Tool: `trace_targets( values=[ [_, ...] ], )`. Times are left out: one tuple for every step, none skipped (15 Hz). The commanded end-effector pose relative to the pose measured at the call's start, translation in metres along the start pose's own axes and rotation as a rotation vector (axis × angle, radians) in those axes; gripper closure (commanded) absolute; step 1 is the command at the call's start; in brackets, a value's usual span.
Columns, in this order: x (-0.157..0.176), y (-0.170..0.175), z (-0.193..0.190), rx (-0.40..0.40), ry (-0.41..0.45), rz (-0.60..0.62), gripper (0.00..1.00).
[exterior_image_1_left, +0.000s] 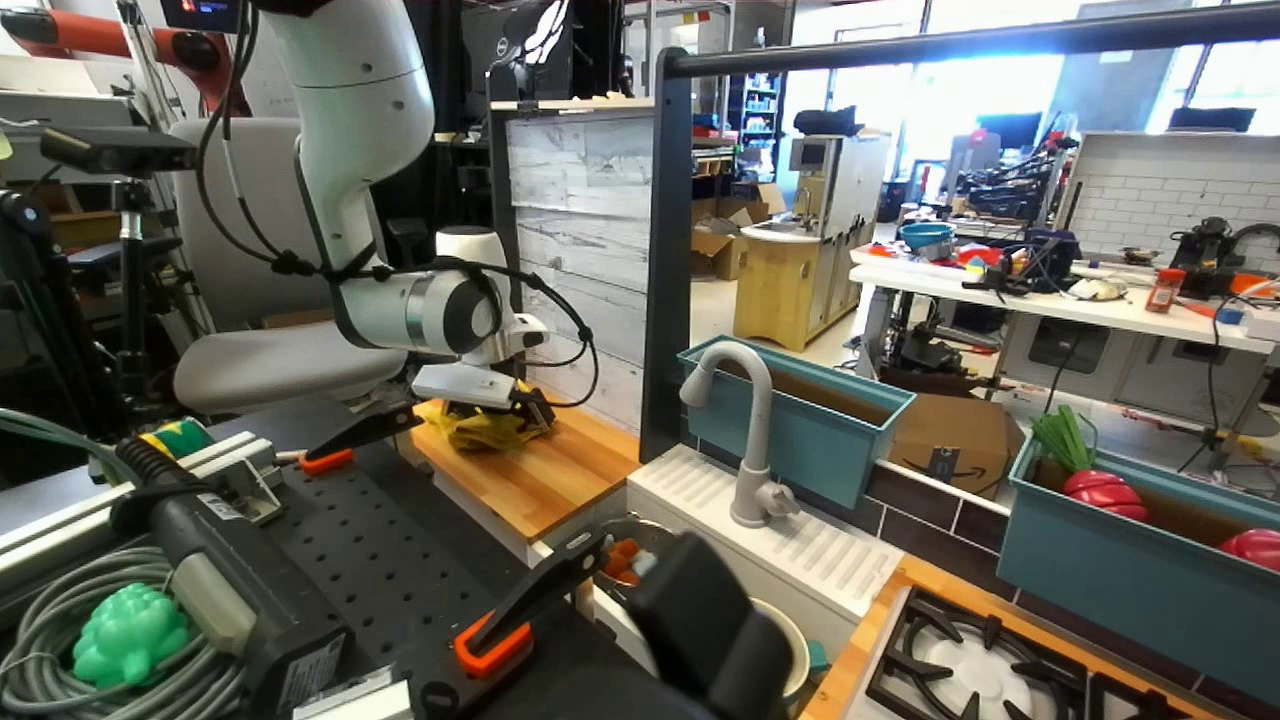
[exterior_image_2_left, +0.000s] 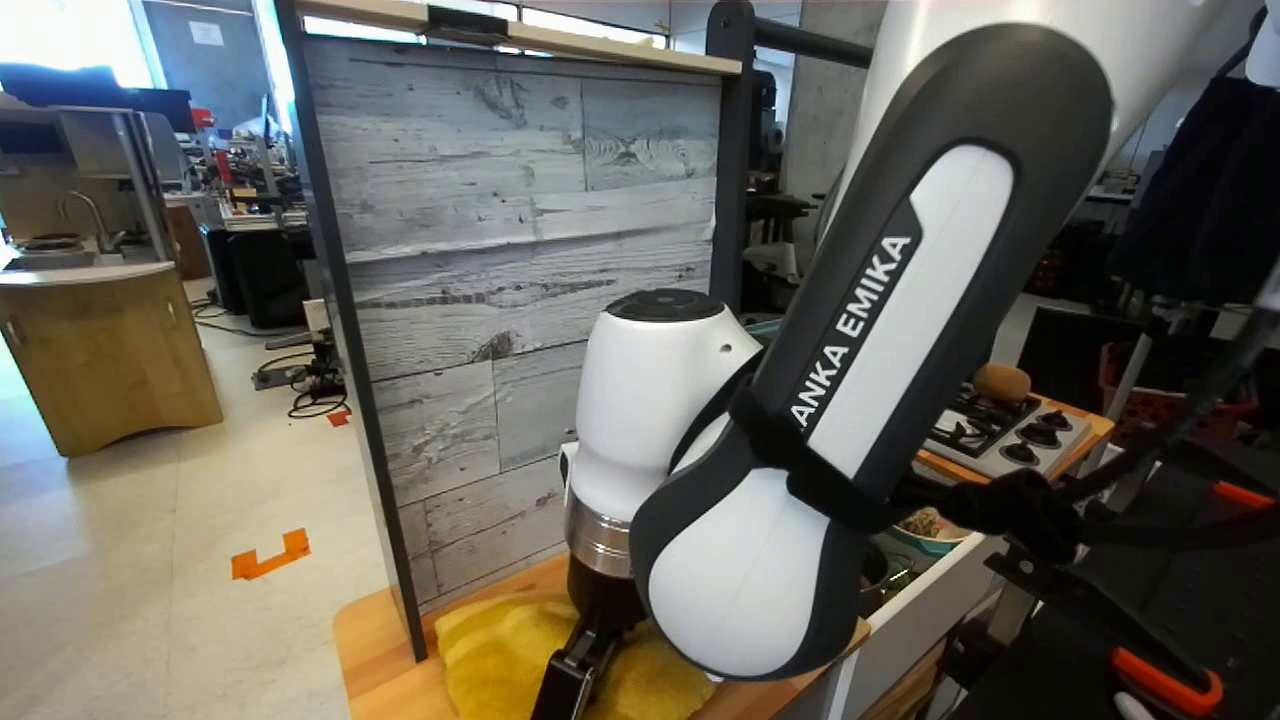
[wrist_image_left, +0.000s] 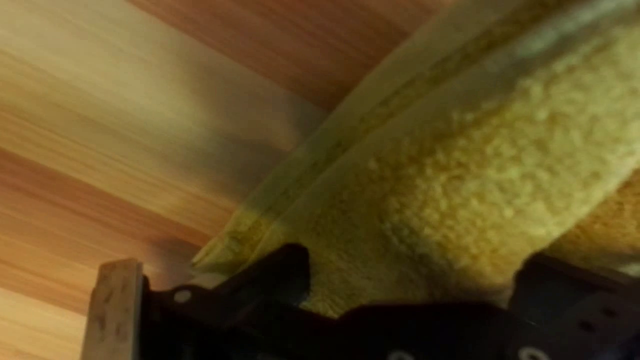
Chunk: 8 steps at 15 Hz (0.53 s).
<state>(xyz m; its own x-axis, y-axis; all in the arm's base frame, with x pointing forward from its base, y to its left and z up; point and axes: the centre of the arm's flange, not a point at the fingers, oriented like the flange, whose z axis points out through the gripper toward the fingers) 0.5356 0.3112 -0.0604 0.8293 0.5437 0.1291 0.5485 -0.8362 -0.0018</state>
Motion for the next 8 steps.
trace_targets(
  values=[
    [0.001,-0.002,0.0,0.008,-0.004,0.002,0.0],
    [0.001,-0.002,0.0,0.012,-0.006,0.004,0.0],
    [-0.005,0.006,-0.003,-0.017,-0.001,0.022,0.0],
    [-0.009,0.006,0.001,-0.039,-0.007,0.024,0.0],
    [-0.011,0.002,0.013,-0.056,-0.016,0.017,0.0],
    [-0.011,-0.002,0.025,-0.063,-0.023,0.002,0.0],
    [-0.009,-0.011,0.04,-0.077,-0.011,-0.021,0.0],
    [-0.005,-0.021,0.051,-0.08,-0.021,-0.032,0.0]
  ],
)
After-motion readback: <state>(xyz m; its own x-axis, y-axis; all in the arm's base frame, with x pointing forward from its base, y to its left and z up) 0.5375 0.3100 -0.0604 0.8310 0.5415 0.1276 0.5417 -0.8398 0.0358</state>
